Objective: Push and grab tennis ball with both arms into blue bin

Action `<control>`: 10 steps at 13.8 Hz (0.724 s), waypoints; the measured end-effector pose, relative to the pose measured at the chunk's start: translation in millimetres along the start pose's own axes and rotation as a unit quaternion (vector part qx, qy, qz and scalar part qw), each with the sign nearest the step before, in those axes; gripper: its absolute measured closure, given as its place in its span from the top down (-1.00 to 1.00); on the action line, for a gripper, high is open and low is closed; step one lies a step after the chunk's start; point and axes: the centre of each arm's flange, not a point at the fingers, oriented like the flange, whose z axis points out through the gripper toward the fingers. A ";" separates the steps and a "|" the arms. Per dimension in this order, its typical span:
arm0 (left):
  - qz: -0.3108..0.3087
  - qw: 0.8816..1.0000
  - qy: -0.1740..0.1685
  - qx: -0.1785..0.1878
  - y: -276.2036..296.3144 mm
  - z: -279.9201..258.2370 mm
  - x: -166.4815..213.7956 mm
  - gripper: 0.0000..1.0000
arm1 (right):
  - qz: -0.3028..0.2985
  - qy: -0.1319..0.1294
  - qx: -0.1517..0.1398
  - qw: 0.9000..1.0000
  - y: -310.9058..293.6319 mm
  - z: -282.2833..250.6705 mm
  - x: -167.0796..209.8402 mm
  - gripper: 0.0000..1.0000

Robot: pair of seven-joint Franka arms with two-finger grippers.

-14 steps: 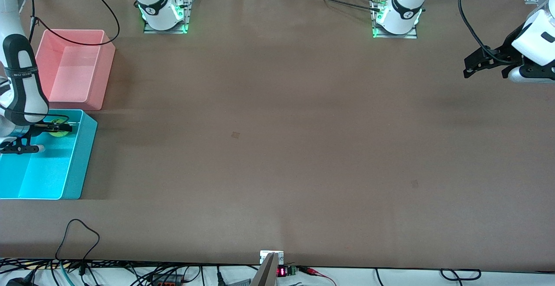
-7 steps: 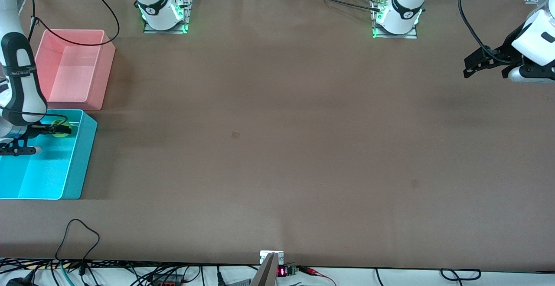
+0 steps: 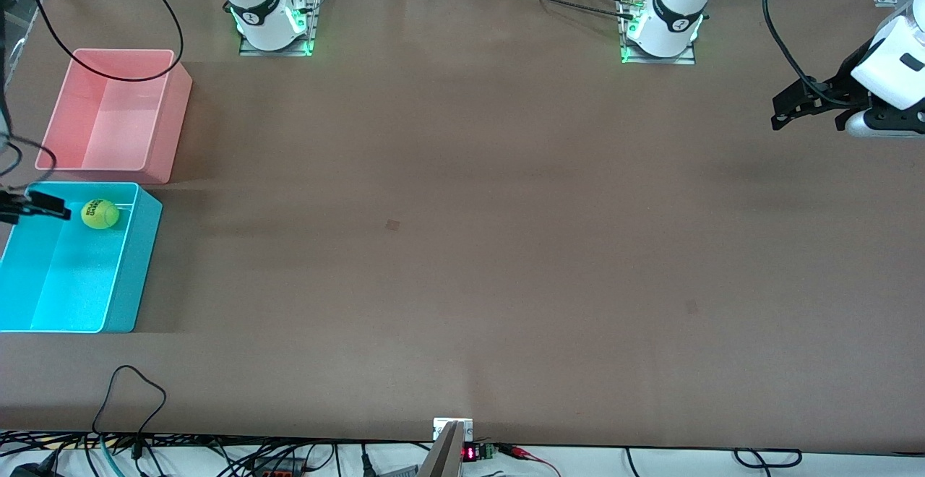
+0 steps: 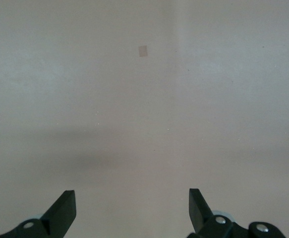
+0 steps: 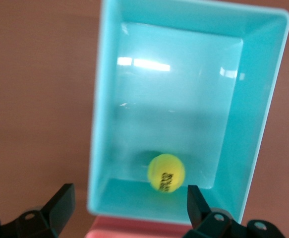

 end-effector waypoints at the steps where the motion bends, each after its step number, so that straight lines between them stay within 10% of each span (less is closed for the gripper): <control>1: 0.006 1.000 0.001 0.000 6.1 -1.5 -0.2 1.00 | -0.013 0.004 0.003 1.000 -23.8 -33.0 -2.7 1.00; 10: 0.042 0.998 -0.046 0.004 45.7 46.0 20.5 1.00 | -0.073 -0.007 0.003 0.997 -223.0 -162.9 -35.0 1.00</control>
